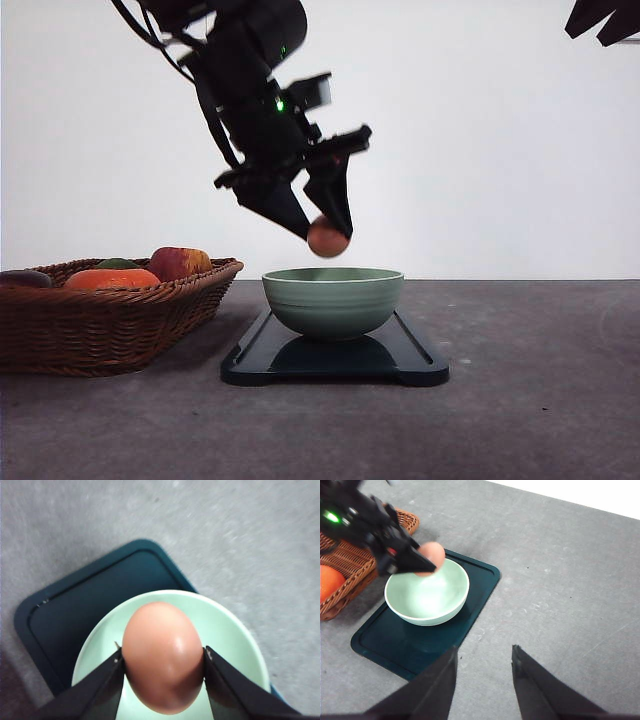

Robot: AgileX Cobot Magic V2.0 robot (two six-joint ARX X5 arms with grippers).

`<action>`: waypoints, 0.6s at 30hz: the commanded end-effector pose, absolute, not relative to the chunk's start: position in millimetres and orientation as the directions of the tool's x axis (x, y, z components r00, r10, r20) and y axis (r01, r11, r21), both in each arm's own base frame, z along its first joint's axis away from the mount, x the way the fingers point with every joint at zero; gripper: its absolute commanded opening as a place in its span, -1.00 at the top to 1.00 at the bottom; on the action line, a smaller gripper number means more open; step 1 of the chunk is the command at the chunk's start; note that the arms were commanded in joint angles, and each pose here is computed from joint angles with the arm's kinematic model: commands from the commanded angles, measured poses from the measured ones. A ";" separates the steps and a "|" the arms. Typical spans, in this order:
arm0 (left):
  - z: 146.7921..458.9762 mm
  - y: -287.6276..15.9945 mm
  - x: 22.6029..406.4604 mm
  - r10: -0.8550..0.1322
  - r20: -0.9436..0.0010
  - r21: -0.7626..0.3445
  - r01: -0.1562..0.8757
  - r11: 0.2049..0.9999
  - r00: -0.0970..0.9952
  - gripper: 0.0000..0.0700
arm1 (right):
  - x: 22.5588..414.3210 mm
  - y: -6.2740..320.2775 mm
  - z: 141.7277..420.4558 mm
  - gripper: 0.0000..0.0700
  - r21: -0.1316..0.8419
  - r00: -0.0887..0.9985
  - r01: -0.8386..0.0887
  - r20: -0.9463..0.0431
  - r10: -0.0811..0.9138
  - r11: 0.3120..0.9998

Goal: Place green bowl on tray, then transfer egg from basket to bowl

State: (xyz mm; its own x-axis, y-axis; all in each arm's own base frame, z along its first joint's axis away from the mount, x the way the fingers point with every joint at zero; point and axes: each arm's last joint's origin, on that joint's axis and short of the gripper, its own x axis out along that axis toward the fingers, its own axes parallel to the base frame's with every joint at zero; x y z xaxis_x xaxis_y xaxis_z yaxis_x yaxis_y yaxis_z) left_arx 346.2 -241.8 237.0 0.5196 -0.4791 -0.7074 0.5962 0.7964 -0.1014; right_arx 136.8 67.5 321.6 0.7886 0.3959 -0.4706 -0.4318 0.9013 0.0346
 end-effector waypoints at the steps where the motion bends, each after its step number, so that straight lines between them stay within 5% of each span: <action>1: 234.6 -250.2 350.2 -0.488 -0.693 -0.098 0.602 0.792 0.530 0.22 | 136.9 68.5 323.5 0.40 0.051 0.790 -0.431 -0.462 0.404 0.901; 18: 193.1 -262.8 355.7 -0.457 -0.756 -0.098 0.610 0.787 0.468 0.22 | 137.0 68.6 323.9 0.40 0.057 0.792 -0.426 -0.458 0.403 0.903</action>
State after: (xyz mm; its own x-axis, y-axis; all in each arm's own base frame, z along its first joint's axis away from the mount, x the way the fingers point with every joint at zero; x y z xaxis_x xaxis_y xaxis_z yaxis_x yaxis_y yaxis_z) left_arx 353.3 -255.3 197.5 0.4719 -0.4531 -0.7563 0.6006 0.7932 -0.1004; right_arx 136.7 67.4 321.7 0.7889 0.3960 -0.4699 -0.4280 0.9028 0.0422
